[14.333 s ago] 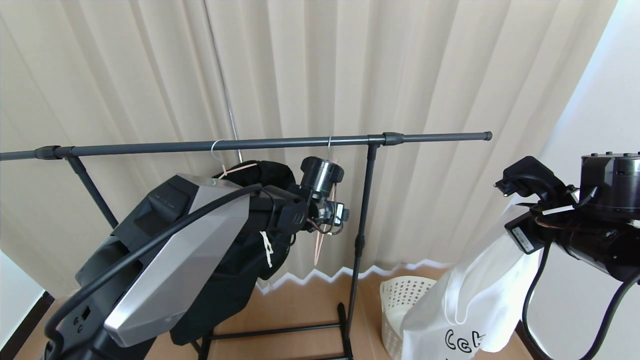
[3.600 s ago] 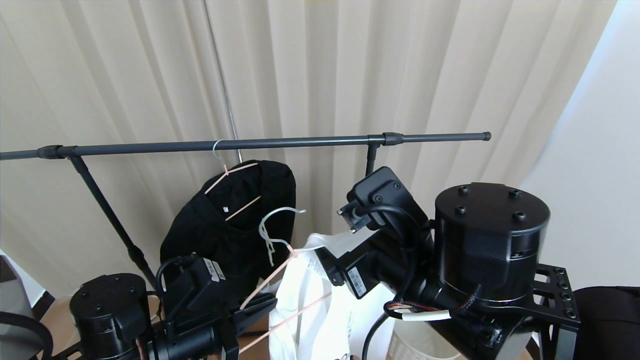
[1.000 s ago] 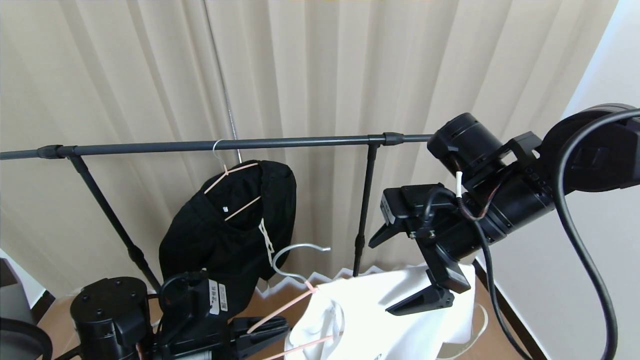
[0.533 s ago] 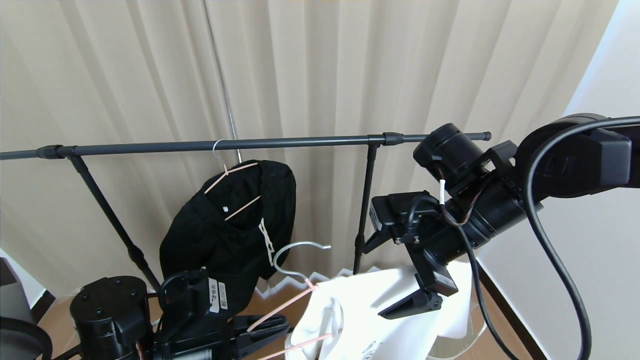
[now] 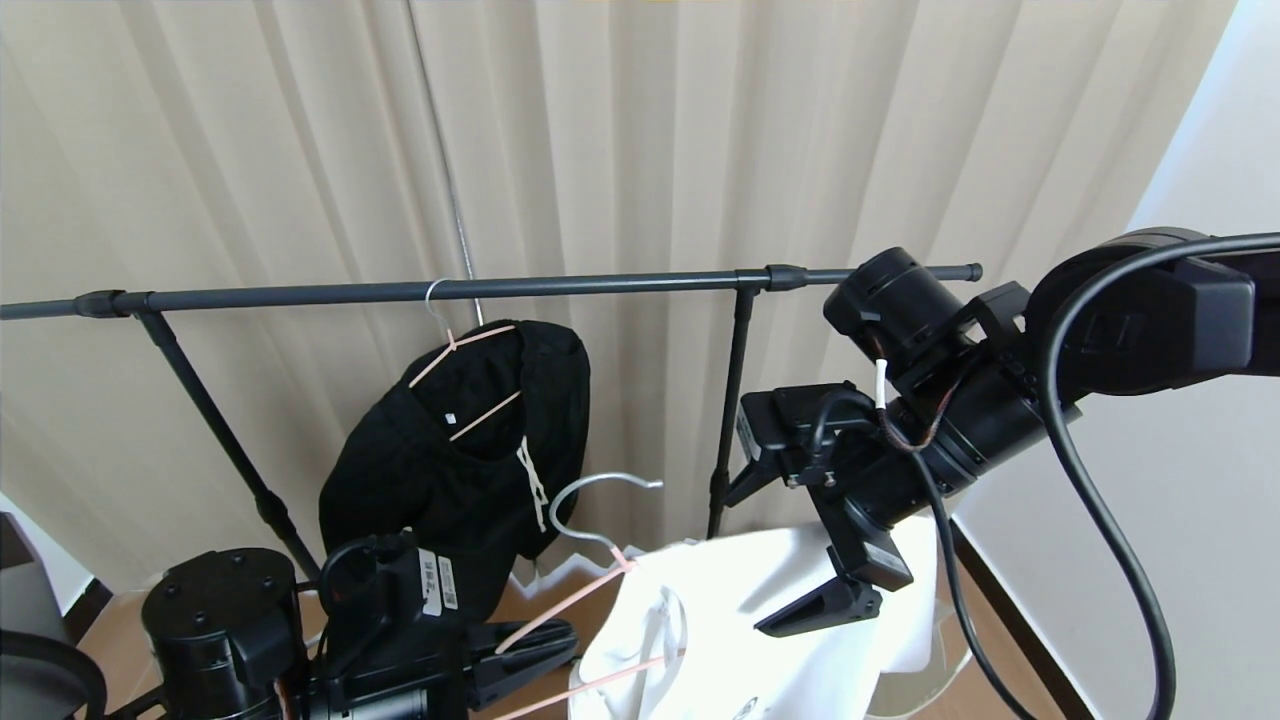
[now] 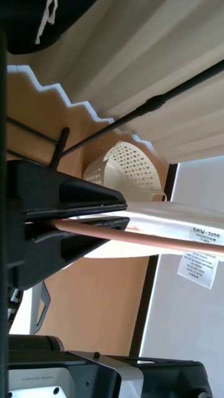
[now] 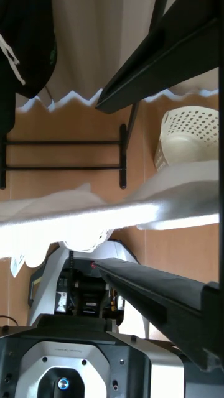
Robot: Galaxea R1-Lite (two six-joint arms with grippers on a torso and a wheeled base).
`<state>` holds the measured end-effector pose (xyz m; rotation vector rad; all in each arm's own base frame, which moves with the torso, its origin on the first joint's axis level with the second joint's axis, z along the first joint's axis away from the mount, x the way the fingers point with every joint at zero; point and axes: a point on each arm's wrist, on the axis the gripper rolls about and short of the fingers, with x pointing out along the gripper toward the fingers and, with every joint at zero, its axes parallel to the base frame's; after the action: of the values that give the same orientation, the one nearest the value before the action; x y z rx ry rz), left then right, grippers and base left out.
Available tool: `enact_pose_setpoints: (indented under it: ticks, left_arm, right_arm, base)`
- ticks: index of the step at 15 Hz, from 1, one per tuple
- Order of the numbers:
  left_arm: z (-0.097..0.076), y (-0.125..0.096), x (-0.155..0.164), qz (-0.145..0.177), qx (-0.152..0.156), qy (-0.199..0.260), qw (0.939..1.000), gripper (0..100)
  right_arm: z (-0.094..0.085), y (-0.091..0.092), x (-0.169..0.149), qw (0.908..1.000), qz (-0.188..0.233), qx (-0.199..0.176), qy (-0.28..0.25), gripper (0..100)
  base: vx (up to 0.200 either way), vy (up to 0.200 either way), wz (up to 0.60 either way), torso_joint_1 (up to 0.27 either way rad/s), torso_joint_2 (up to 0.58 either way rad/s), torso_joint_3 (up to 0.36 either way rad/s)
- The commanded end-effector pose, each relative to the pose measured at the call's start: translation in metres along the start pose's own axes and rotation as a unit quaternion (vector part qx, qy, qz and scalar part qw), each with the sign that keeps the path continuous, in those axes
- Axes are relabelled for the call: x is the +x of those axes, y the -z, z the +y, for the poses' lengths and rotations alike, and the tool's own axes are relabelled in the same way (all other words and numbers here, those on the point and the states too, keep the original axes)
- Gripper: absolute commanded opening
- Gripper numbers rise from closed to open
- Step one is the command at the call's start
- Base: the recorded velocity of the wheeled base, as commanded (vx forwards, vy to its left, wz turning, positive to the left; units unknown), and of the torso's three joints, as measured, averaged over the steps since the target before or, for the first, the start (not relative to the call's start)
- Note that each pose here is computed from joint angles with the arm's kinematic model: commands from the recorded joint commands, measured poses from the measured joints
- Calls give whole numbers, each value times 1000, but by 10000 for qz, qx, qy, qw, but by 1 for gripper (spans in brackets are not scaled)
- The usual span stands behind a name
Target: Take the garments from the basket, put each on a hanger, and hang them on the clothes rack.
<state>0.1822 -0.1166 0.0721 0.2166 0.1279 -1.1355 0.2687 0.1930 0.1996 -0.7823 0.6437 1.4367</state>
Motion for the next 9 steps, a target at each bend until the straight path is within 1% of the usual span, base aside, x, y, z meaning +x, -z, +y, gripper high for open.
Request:
enact_pose_setpoints:
  ticks: [1,7,8,9]
  left_arm:
    - [0,0,0,-4,2,-1,10000,0]
    - [0,0,-1,1,4,1,10000,0]
    - [-1,0,-1,-6,10,7,10000,0]
    - [-1,0,-1,-6,10,7,10000,0]
  right_arm:
    - [0,-1,-1,10000,-9,-14,10,100]
    - [-1,-1,-1,10000,-7,-4,25,100]
    - [-1,-1,-1,10000,-7,-10,20,0]
    - [-1,-1,0,10000,-3,0,20,0]
  base:
    - [0,0,0,0,0,0]
    - [0,0,0,0,0,0]
    - [0,0,0,0,0,0]
    - [0,0,0,0,0,0]
